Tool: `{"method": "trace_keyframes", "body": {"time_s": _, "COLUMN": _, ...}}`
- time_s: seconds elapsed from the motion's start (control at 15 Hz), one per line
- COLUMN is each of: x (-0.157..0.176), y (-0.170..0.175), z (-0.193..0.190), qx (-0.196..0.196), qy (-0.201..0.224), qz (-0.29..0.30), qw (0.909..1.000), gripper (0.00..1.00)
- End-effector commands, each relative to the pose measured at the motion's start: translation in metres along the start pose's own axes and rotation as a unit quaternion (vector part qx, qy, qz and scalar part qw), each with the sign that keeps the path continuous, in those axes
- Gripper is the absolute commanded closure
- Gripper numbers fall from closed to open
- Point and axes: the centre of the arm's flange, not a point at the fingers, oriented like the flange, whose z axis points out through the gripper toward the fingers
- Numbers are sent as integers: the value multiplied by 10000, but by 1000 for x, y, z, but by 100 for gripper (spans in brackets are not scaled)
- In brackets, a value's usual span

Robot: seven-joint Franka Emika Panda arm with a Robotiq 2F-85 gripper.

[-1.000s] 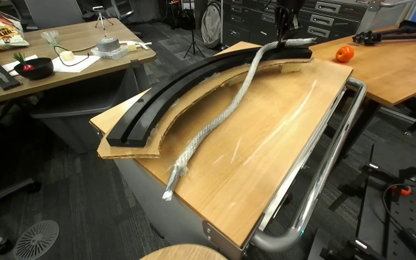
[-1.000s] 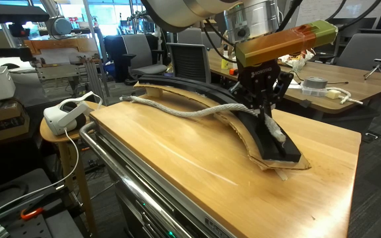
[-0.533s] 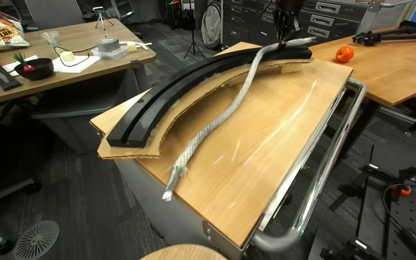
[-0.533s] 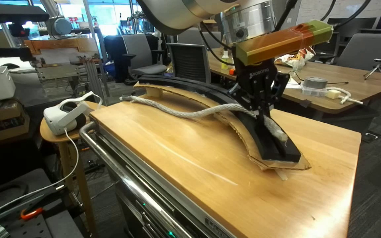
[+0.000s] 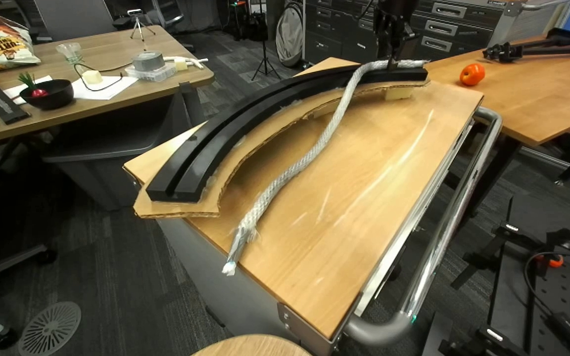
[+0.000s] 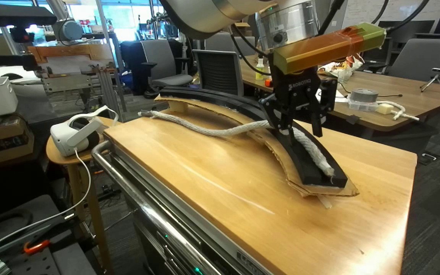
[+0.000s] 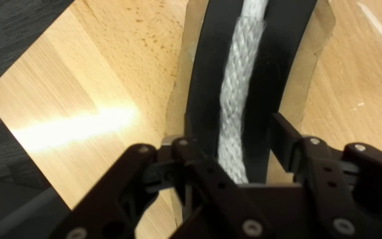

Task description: Put the rope along the center of the black object

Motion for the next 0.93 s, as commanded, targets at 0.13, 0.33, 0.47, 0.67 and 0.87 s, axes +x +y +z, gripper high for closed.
{"method": "trace_keyframes", "body": {"time_s": 0.13, "x": 9, "y": 2, "z": -41, "qx": -94, "qy": 44, "qz": 72, "qw": 9999, "gripper": 1}}
{"method": "trace_keyframes", "body": {"time_s": 0.33, "x": 30, "y": -16, "z": -80, "qx": -30, "qy": 42, "qz": -296, "qw": 9995, "gripper": 0}}
{"method": "trace_keyframes", "body": {"time_s": 0.47, "x": 51, "y": -40, "z": -101, "qx": 295, "qy": -41, "qz": -635, "qw": 9975, "gripper": 0}}
{"method": "trace_keyframes", "body": {"time_s": 0.67, "x": 84, "y": -82, "z": -112, "qx": 1123, "qy": -146, "qz": -1159, "qw": 9868, "gripper": 0}}
{"method": "trace_keyframes", "body": {"time_s": 0.87, "x": 105, "y": -116, "z": -107, "qx": 1932, "qy": -6, "qz": -1552, "qw": 9688, "gripper": 0}}
